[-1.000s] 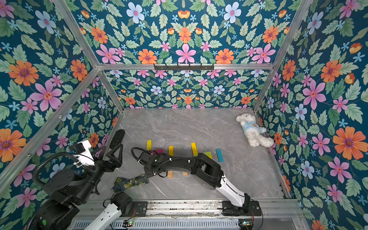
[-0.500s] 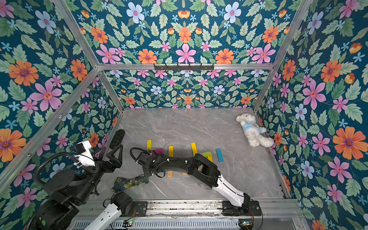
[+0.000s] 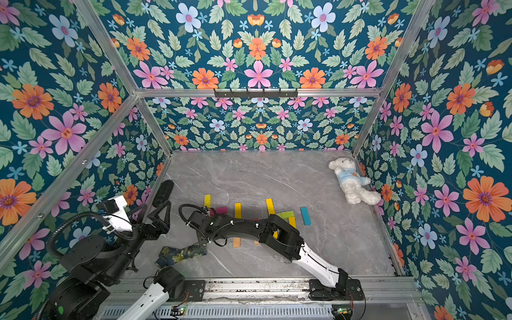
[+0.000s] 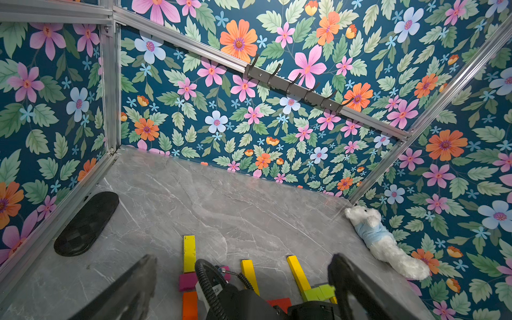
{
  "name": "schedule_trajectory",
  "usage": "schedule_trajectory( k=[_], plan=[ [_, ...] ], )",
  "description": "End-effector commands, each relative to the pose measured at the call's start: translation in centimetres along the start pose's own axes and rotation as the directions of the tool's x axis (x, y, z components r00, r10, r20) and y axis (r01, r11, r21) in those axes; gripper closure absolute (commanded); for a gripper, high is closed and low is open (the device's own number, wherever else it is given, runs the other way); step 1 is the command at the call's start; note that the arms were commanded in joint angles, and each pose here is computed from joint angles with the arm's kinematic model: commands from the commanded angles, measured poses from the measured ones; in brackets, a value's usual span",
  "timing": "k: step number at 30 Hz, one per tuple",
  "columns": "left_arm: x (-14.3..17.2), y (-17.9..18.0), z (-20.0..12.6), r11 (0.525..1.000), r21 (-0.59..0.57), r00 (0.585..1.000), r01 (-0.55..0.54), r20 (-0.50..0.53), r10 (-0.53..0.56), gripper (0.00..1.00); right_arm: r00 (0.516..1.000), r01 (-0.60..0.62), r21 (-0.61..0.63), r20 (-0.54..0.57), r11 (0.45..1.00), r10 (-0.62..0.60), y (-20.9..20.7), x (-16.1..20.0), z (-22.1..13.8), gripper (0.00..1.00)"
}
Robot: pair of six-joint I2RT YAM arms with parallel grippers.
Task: Assemble the letter h with building blocks
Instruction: Assemble the building block at the center of the board.
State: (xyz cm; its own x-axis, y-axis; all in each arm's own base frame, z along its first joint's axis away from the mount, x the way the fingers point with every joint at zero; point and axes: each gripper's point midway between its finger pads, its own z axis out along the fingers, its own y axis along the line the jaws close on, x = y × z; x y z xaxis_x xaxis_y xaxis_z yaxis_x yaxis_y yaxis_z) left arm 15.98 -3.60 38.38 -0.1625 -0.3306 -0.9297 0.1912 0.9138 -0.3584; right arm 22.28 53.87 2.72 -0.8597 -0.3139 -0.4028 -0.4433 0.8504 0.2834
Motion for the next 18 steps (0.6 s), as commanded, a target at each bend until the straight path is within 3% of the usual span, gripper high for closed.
schedule_trajectory(
  k=[1,7,13,15,18],
  plan=[
    [-0.2,0.1,0.0,1.000,-0.006,1.000,-0.007,0.010,0.007,0.01,1.000,-0.011,0.050,-0.024,0.999,0.012,-1.3,0.6,0.3,0.60],
    [-0.2,0.0,-0.1,1.000,-0.001,1.000,-0.008,0.010,0.008,0.01,1.000,0.002,0.036,-0.006,0.999,-0.002,-1.4,0.3,-0.4,0.56],
    [-0.2,-0.4,0.1,1.000,0.020,1.000,-0.005,0.009,0.005,0.01,0.989,0.061,-0.048,0.135,0.997,-0.054,-0.3,-1.6,-5.7,0.43],
    [-0.1,-0.6,0.2,0.999,0.032,1.000,-0.006,0.009,0.006,0.01,0.983,0.052,-0.034,0.178,0.998,-0.046,-1.3,-2.3,-8.1,0.43],
    [0.4,-0.7,0.6,0.999,0.034,1.000,-0.004,0.004,0.004,0.01,0.980,-0.027,0.031,0.198,0.999,0.020,-6.0,-2.8,-11.1,0.43]
  ],
)
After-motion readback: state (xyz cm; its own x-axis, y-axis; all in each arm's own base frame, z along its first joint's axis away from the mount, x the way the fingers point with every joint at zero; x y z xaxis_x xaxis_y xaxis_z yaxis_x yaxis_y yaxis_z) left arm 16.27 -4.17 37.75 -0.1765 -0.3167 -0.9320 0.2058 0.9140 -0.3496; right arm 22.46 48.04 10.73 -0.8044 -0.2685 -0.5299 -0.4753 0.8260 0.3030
